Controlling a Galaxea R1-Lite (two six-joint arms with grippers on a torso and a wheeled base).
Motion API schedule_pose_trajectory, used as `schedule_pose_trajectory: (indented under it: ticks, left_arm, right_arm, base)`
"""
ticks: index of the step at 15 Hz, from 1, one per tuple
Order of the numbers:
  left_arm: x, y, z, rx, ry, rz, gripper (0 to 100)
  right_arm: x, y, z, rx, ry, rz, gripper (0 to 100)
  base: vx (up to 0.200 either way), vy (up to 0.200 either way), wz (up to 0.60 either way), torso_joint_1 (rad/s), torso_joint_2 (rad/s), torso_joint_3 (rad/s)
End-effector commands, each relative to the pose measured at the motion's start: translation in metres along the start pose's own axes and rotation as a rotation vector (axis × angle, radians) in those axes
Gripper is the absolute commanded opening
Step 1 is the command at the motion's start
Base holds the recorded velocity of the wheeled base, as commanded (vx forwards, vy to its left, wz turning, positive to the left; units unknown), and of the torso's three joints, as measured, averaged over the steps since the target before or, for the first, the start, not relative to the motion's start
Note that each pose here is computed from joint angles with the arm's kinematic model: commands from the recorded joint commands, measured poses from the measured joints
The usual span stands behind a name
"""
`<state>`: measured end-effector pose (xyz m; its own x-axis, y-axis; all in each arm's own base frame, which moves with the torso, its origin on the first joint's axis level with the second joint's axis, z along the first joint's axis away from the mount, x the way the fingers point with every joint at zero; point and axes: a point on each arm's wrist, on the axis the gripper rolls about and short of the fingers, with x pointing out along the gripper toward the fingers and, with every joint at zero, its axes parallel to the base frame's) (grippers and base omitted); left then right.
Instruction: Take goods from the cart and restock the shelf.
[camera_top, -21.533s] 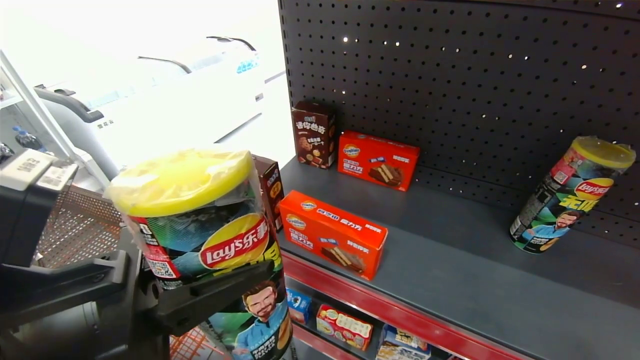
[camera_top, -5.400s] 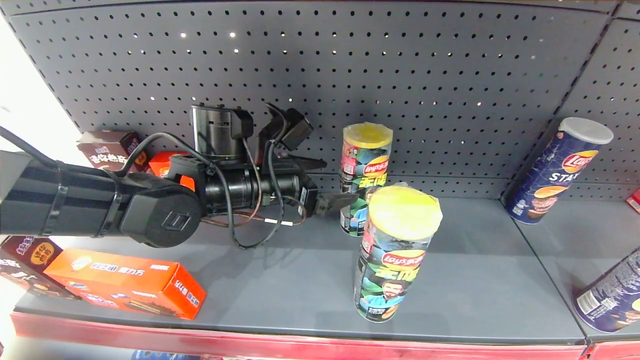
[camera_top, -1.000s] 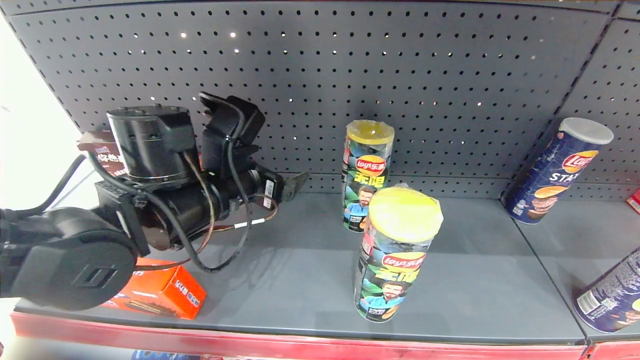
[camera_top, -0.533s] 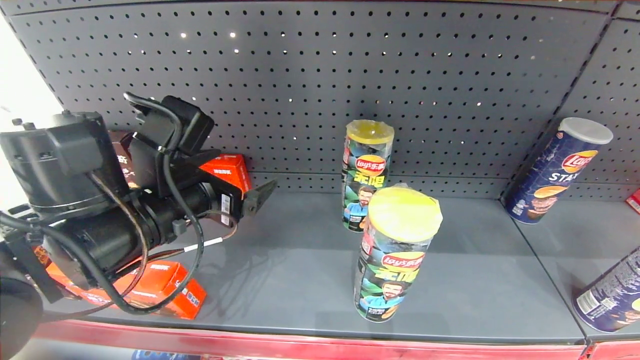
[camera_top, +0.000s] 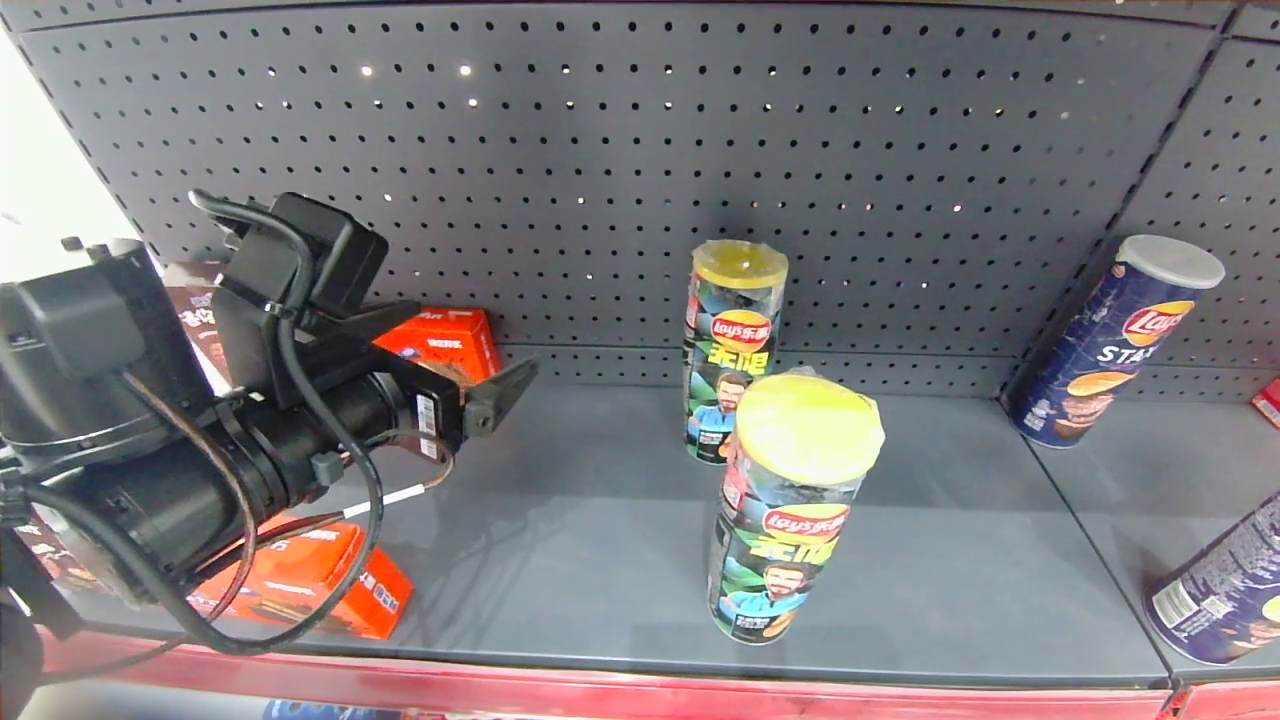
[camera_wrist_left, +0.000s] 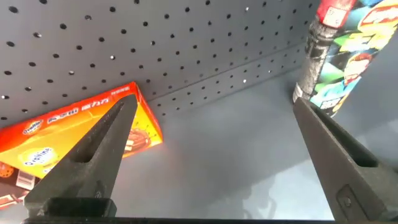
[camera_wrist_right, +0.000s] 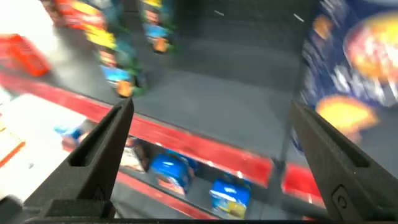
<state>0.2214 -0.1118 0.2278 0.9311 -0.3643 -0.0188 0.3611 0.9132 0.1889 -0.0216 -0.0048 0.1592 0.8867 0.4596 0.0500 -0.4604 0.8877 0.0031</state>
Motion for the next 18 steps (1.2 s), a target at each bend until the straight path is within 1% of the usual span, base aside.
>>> schedule_pose_trajectory:
  ticks: [1,3,4,5,6,8,9,10,12,13,18]
  left_arm:
    - [-0.001,0.001,-0.002,0.001,0.003,0.003,100]
    - [-0.003,0.003,-0.007,0.001,0.013,0.012,100]
    - [-0.003,0.004,-0.009,0.002,0.005,0.015,100]
    - [-0.003,0.003,-0.01,0.002,0.002,0.014,100]
    - [-0.003,0.004,-0.01,0.002,0.001,0.016,100]
    - [-0.004,0.004,-0.01,0.001,0.0,0.017,100]
    - [-0.004,0.004,-0.01,0.0,0.0,0.017,100]
    - [-0.003,0.004,-0.01,0.0,-0.003,0.018,100]
    - [-0.003,0.005,-0.011,-0.002,0.001,0.022,100]
    - [-0.002,0.008,-0.011,0.0,0.001,0.026,100]
    - [0.0,0.007,-0.008,-0.001,-0.01,0.008,100]
  right_arm:
    - [0.038,-0.003,0.024,-0.066,0.163,0.091,100]
    - [0.061,-0.004,0.036,-0.115,0.225,0.14,100]
    - [0.072,-0.003,0.042,-0.127,0.249,0.178,100]
    - [0.089,0.0,0.045,-0.133,0.292,0.248,100]
    - [0.102,0.006,0.048,-0.141,0.316,0.302,100]
    - [0.116,0.012,0.049,-0.148,0.353,0.342,100]
    - [0.134,0.025,0.045,-0.162,0.417,0.424,100]
    - [0.143,0.029,0.041,-0.167,0.443,0.431,100]
    - [0.173,0.037,0.029,-0.158,0.465,0.394,100]
    - [0.185,0.04,0.027,-0.139,0.46,0.354,100]
    - [0.218,0.045,0.026,-0.119,0.5,0.185,100]
  base:
    - [0.0,0.0,0.0,0.0,0.0,0.0]
    - [0.0,0.0,0.0,0.0,0.0,0.0]
    - [0.0,0.0,0.0,0.0,0.0,0.0]
    - [0.0,0.0,0.0,0.0,0.0,0.0]
    - [0.0,0.0,0.0,0.0,0.0,0.0]
    - [0.0,0.0,0.0,0.0,0.0,0.0]
    - [0.0,0.0,0.0,0.0,0.0,0.0]
    - [0.0,0.0,0.0,0.0,0.0,0.0]
    - [0.0,0.0,0.0,0.0,0.0,0.0]
    - [0.0,0.0,0.0,0.0,0.0,0.0]
    - [0.0,0.0,0.0,0.0,0.0,0.0]
